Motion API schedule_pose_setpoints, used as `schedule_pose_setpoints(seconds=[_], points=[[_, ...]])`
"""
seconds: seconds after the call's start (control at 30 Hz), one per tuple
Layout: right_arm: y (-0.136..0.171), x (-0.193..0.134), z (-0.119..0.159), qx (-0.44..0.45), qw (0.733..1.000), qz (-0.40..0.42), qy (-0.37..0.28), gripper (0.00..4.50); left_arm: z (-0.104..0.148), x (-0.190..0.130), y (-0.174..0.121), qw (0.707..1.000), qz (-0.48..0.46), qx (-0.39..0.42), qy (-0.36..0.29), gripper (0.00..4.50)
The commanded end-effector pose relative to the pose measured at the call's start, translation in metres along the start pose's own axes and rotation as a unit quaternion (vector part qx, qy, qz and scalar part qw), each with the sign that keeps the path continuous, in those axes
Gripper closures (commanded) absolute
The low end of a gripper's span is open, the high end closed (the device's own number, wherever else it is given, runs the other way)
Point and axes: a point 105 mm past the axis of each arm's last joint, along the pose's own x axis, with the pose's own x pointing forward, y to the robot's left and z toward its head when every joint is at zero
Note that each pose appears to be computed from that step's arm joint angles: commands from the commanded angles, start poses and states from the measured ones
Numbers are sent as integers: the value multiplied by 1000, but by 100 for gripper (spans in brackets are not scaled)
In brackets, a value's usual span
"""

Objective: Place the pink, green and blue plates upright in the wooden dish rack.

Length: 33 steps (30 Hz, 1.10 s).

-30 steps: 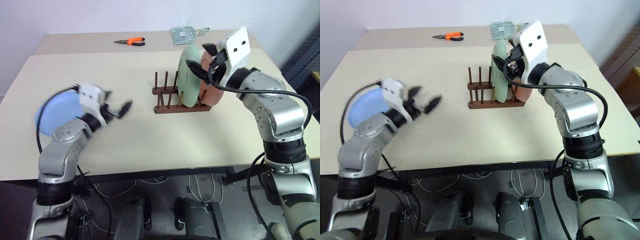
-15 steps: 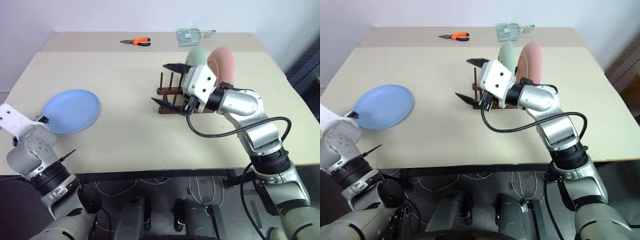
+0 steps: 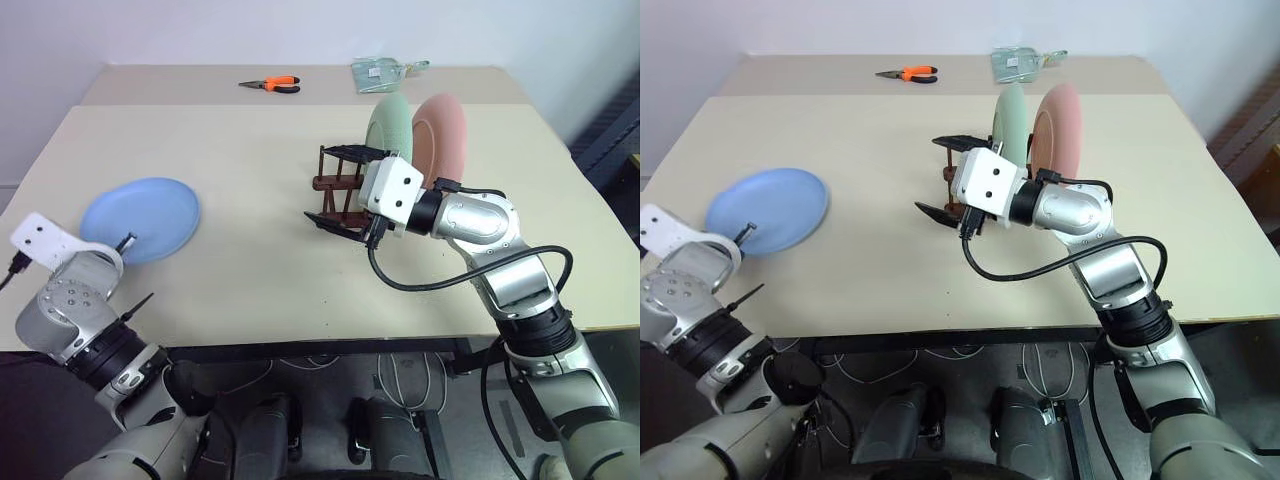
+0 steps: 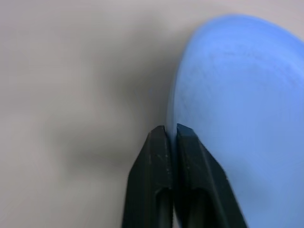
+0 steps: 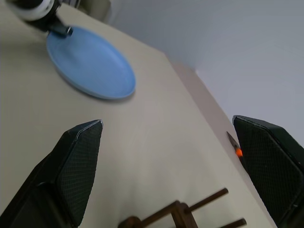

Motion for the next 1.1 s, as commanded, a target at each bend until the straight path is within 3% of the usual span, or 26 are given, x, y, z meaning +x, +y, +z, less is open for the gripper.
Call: schedule_pose_setpoints(seconds=[0.03,0.13,0.23,0.53,0.63,0.8,0.87,0.9,0.97,1.0,1.1], points=[[-8,-2,3,-25,1000,-12,-1,0,46,-35,-81,972,-170,88,-138,444],[-5,5,5,-39,999,5,-3,0,66,-73,-132,930,-287,110,-200,444],[-2,21,9,-87,996,11,-11,0,69,-94,-158,907,-344,134,-201,444],[-16,70,7,-169,985,-30,-9,0,76,-124,-186,897,-386,122,-178,444],[-17,75,9,-186,982,-39,-15,85,71,-128,-187,896,-390,130,-169,450],[-15,73,11,-194,980,-43,-27,345,68,-125,-184,899,-385,135,-162,450],[-15,71,12,-203,978,-42,-28,430,66,-125,-184,897,-390,135,-158,450],[-15,70,12,-209,977,-42,-28,446,66,-125,-184,897,-393,129,-158,450],[-16,68,13,-217,975,-47,-28,450,75,-125,-183,899,-393,94,-170,382],[-18,67,14,-216,975,-50,-29,450,91,-122,-177,905,-382,41,-185,353],[-25,62,24,-189,979,-67,-48,450,144,-101,-134,919,-278,-82,-268,207]])
